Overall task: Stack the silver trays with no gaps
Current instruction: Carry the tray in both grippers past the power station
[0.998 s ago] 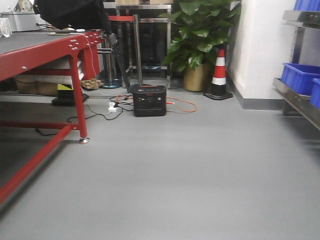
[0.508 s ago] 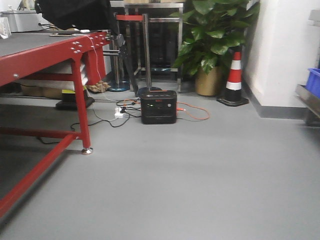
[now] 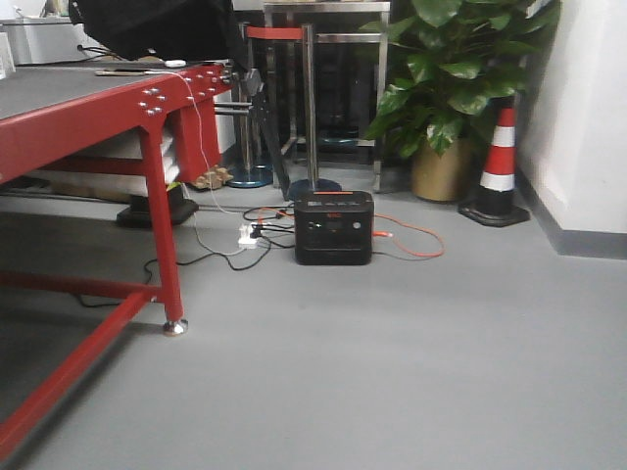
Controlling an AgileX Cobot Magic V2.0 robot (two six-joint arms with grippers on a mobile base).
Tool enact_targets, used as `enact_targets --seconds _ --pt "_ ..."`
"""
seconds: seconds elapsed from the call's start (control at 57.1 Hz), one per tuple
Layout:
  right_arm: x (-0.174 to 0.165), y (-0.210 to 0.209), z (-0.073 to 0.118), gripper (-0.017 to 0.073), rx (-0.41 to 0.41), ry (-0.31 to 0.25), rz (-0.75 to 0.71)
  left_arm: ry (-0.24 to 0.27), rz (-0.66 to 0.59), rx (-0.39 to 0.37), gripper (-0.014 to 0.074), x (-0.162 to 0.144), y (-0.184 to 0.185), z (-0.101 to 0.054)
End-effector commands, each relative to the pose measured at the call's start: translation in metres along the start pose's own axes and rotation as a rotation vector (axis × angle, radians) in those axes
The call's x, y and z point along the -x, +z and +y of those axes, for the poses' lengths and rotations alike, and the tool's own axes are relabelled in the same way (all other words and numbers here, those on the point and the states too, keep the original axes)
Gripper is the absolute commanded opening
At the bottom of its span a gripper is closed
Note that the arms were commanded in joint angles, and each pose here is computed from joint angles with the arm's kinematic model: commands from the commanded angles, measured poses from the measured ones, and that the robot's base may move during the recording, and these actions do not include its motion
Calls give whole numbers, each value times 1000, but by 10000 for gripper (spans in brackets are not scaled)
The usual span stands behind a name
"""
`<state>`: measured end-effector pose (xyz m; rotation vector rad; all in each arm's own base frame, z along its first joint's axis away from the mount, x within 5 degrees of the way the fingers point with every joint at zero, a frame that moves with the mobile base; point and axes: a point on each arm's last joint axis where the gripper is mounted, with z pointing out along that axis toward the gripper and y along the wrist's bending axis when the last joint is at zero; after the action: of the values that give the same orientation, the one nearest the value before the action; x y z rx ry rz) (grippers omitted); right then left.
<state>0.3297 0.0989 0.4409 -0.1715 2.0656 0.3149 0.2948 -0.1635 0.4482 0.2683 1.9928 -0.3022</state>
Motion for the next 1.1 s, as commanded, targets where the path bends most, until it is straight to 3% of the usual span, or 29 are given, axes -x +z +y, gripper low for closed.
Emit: enact_targets --seconds 0.0,1.085 --pt "9 -9 -1 -79 -13 -34 -69 22 -51 -4 -9 7 -9 0" --pt "10 -9 -1 -79 -7 -29 -77 55 -72 16 -9 9 -9 2"
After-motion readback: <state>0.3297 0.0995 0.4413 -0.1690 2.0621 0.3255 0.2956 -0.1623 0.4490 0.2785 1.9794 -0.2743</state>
